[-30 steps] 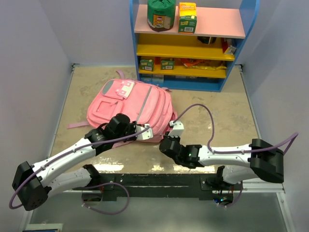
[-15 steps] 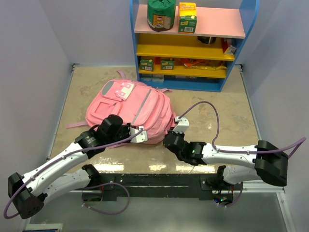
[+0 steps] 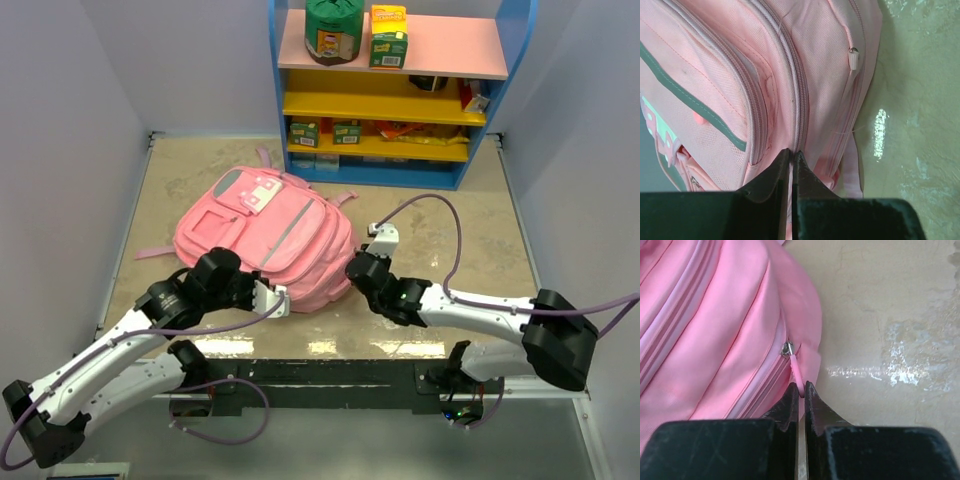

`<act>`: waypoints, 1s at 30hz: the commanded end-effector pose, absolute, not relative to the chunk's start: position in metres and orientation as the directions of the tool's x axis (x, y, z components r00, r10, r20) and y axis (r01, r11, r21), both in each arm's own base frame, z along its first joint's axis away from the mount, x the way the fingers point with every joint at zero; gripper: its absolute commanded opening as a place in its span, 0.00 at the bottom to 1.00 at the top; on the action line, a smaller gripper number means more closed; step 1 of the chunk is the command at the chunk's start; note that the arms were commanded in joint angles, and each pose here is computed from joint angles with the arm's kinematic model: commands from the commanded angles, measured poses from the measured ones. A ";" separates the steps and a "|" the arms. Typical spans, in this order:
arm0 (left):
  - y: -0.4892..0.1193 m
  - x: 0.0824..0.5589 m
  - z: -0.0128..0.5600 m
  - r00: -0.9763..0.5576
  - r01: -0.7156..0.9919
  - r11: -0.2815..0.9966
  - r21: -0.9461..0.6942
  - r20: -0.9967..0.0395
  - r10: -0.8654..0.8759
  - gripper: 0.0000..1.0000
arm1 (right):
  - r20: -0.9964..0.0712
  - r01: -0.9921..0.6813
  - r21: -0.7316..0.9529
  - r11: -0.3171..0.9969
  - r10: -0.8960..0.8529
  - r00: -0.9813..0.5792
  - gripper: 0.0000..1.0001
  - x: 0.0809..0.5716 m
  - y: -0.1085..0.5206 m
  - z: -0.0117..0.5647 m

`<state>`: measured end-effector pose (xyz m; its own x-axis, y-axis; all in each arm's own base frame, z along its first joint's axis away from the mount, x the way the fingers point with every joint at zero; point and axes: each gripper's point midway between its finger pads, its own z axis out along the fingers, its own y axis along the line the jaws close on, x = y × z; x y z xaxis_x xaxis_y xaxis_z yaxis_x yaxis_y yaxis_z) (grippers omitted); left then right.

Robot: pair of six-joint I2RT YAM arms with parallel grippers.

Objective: Pack the student bag
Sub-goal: Zip the student bag at the center of the board.

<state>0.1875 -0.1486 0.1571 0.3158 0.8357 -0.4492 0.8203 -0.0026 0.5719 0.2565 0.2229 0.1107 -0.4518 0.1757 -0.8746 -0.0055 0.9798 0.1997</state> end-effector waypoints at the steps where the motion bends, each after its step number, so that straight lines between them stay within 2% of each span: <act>1: -0.112 0.164 0.157 0.305 0.835 -0.065 0.546 -0.361 0.881 0.00 | -0.917 0.116 0.166 0.979 0.197 -0.346 0.00 0.301 0.195 0.130; 9: -0.075 0.132 0.155 0.395 0.802 -0.186 0.568 -0.271 0.877 0.00 | -0.934 0.108 0.179 0.978 0.203 -0.295 0.00 0.354 0.209 0.147; 12: -0.066 0.145 0.161 0.342 0.763 -0.114 0.636 -0.249 0.906 0.00 | -0.920 0.071 0.198 0.978 0.210 -0.329 0.00 0.355 0.222 0.141; 13: -0.065 0.155 0.170 0.295 0.738 -0.041 0.674 -0.267 0.917 0.00 | -0.915 0.058 0.219 0.974 0.226 -0.334 0.00 0.353 0.225 0.141; 15: -0.072 0.175 0.193 0.230 0.682 0.094 0.726 -0.334 0.914 0.15 | -0.901 0.025 0.274 0.962 0.265 -0.343 0.00 0.342 0.226 0.139; 16: -0.078 0.182 0.211 0.215 0.652 0.165 0.740 -0.389 0.896 0.29 | -0.897 0.013 0.288 0.957 0.275 -0.345 0.00 0.337 0.226 0.138; 17: -0.086 0.188 0.219 0.198 0.654 0.207 0.728 -0.428 0.882 0.49 | -0.890 0.004 0.295 0.955 0.276 -0.364 0.00 0.330 0.225 0.129; 19: -0.112 0.197 0.256 0.202 0.646 0.335 0.686 -0.577 0.791 0.53 | -0.885 -0.005 0.312 0.950 0.289 -0.365 0.00 0.326 0.223 0.131; 20: -0.127 0.206 0.253 0.169 0.679 0.349 0.646 -0.600 0.782 0.62 | -0.882 -0.003 0.312 0.950 0.288 -0.372 0.00 0.324 0.221 0.127; 21: -0.143 0.212 0.262 0.141 0.691 0.414 0.593 -0.671 0.728 0.64 | -0.882 -0.005 0.316 0.949 0.292 -0.370 0.00 0.323 0.221 0.129; 25: -0.194 0.248 0.278 0.014 0.727 0.533 0.434 -0.785 0.619 0.66 | -0.881 -0.019 0.327 0.945 0.297 -0.368 0.00 0.322 0.222 0.131; 26: -0.211 0.258 0.261 -0.038 0.760 0.521 0.387 -0.774 0.632 0.69 | -0.881 -0.022 0.329 0.944 0.299 -0.366 0.00 0.322 0.223 0.133; 28: -0.237 0.267 0.272 -0.094 0.779 0.556 0.289 -0.823 0.560 0.71 | -0.881 -0.025 0.336 0.941 0.305 -0.360 0.00 0.321 0.223 0.136; 30: -0.259 0.278 0.253 -0.163 0.804 0.552 0.220 -0.811 0.562 0.73 | -0.882 -0.030 0.342 0.939 0.310 -0.354 0.00 0.322 0.223 0.140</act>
